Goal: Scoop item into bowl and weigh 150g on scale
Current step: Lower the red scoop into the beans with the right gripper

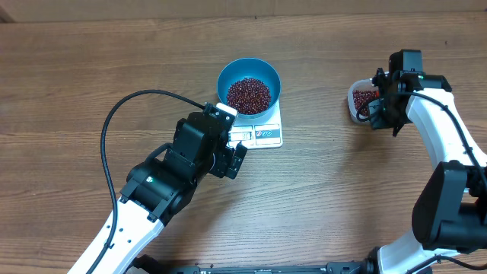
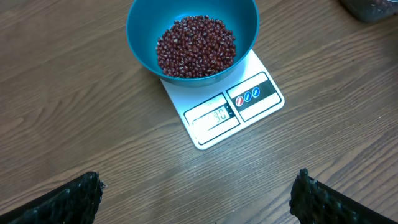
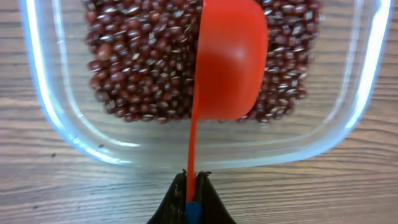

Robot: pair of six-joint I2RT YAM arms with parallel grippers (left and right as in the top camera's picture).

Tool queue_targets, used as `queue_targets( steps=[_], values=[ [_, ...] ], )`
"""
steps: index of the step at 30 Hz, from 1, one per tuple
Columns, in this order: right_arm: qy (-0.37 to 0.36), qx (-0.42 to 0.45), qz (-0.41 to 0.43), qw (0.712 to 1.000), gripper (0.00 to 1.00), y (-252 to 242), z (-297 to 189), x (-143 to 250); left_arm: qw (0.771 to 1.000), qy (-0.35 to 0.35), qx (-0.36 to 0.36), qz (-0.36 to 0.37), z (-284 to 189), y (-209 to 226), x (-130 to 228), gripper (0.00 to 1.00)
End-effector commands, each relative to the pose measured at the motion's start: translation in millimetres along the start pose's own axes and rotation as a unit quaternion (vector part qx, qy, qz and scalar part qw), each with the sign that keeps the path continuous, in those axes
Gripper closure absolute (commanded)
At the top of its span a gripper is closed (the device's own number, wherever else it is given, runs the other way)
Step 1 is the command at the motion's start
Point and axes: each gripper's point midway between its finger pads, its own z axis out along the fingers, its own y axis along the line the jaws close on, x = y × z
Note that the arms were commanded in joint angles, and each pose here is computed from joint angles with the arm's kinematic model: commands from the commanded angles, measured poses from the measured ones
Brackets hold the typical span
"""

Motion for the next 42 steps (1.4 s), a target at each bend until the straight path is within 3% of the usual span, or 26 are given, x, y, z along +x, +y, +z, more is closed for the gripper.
queue_targets(
  steps=[1,17,31,42],
  values=[
    [-0.004,-0.036,-0.017,0.999,0.96,12,0,-1,1.000,0.000,-0.006,-0.003,1,2,0,0.00],
    [0.008,-0.087,-0.018,0.996,0.96,31,14,0,1.000,0.000,-0.006,-0.003,1,2,0,0.01],
    [-0.025,-0.152,-0.031,0.988,0.96,52,11,-14,1.000,0.000,-0.006,-0.003,1,2,0,0.00],
    [-0.033,-0.157,-0.030,0.987,0.96,54,10,-17,1.000,0.000,-0.006,-0.003,1,2,0,0.00]
  ],
)
